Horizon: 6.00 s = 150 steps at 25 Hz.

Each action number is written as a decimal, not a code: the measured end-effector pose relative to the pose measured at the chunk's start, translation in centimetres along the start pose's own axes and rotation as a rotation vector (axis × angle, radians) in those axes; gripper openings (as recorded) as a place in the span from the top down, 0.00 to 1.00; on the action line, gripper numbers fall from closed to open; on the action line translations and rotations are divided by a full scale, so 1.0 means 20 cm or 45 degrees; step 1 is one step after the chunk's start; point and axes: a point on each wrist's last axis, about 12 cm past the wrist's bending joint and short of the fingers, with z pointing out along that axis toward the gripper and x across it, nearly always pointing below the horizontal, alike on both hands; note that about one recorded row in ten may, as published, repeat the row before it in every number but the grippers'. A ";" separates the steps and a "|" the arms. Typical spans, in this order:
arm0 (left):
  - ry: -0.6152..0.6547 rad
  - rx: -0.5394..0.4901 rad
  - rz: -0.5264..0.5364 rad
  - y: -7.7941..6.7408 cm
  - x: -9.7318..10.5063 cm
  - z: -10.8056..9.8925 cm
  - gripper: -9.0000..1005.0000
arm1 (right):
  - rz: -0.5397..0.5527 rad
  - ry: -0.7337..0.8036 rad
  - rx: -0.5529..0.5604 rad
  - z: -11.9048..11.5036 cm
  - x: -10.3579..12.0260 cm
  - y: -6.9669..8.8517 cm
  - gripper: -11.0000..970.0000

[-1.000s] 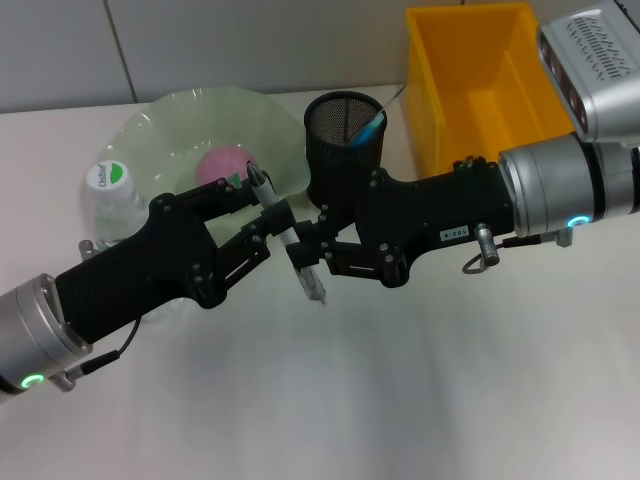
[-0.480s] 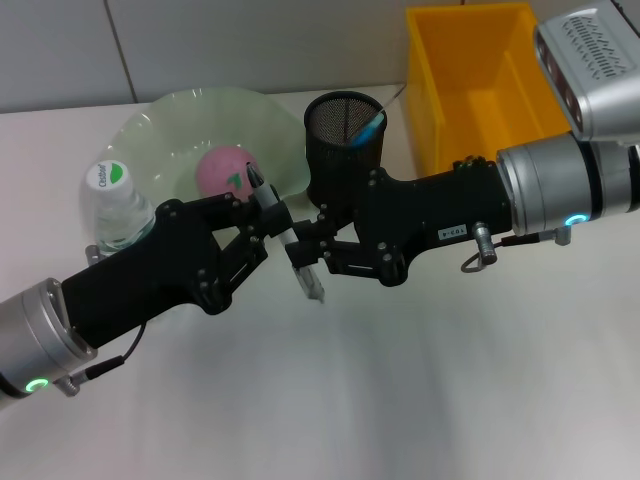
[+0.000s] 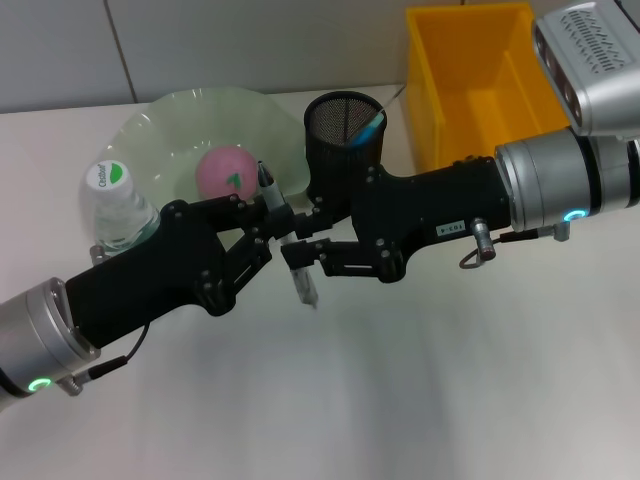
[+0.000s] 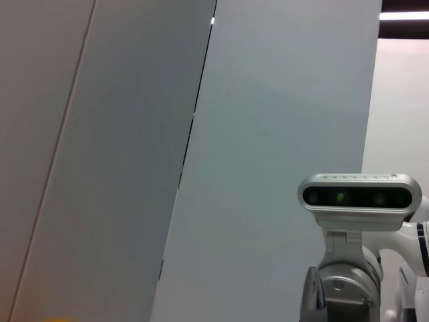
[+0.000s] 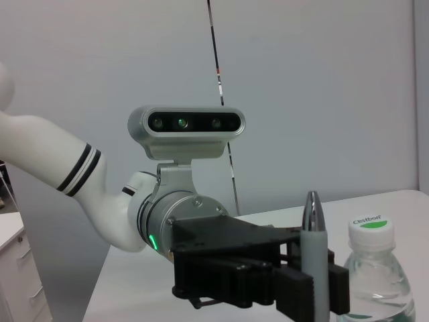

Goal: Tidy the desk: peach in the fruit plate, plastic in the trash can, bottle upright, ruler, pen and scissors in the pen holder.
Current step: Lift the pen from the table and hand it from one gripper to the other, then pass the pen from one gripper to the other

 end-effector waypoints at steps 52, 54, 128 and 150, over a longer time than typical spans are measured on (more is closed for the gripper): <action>-0.453 -0.175 -0.646 0.03 -0.07 -0.11 0.84 | -0.360 -0.637 0.479 -0.06 0.46 0.36 0.43; -0.457 -0.174 -0.681 0.04 -0.07 -0.11 0.84 | -0.406 -0.641 0.493 -0.03 0.46 0.37 0.43; -0.581 -0.271 -0.924 0.06 -0.04 -0.12 0.84 | -0.764 -0.600 0.808 0.39 0.31 0.32 0.48; -0.575 -0.248 -0.932 0.06 -0.05 -0.09 0.84 | -0.773 -0.577 0.786 0.41 0.30 0.31 0.54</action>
